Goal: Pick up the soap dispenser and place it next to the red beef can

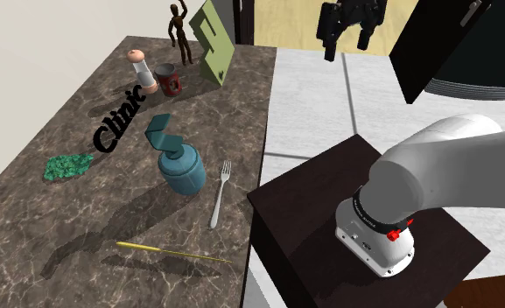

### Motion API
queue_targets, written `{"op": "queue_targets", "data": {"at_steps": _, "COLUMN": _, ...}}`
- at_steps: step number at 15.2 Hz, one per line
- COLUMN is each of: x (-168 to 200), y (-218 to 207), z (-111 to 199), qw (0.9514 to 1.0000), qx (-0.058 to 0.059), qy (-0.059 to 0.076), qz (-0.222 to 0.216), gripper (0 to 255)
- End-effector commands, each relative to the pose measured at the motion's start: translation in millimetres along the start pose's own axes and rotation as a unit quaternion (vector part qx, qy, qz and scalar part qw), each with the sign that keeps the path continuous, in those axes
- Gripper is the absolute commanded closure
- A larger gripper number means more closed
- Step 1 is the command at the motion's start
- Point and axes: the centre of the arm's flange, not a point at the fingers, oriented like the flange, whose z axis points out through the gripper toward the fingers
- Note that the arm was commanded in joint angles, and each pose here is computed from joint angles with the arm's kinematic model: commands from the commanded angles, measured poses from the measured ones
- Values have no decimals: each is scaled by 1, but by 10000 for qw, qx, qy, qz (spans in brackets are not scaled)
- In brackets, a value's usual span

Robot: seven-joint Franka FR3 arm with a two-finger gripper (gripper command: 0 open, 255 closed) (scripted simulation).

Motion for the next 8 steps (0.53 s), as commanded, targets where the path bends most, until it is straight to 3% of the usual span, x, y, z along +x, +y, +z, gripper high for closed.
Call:
{"op": "queue_targets", "data": {"at_steps": 1, "x": 0, "y": 0, "z": 0, "qw": 10000, "qx": 0, "qy": 0, "qz": 0, "gripper": 0}}
{"op": "queue_targets", "data": {"at_steps": 4, "x": 16, "y": -27, "z": 16, "qw": 9988, "qx": 8, "qy": 221, "qz": -440, "gripper": 0}}
{"op": "queue_targets", "data": {"at_steps": 8, "x": 36, "y": -66, "z": 36, "qw": 9934, "qx": 19, "qy": 514, "qz": -1026, "gripper": 0}}
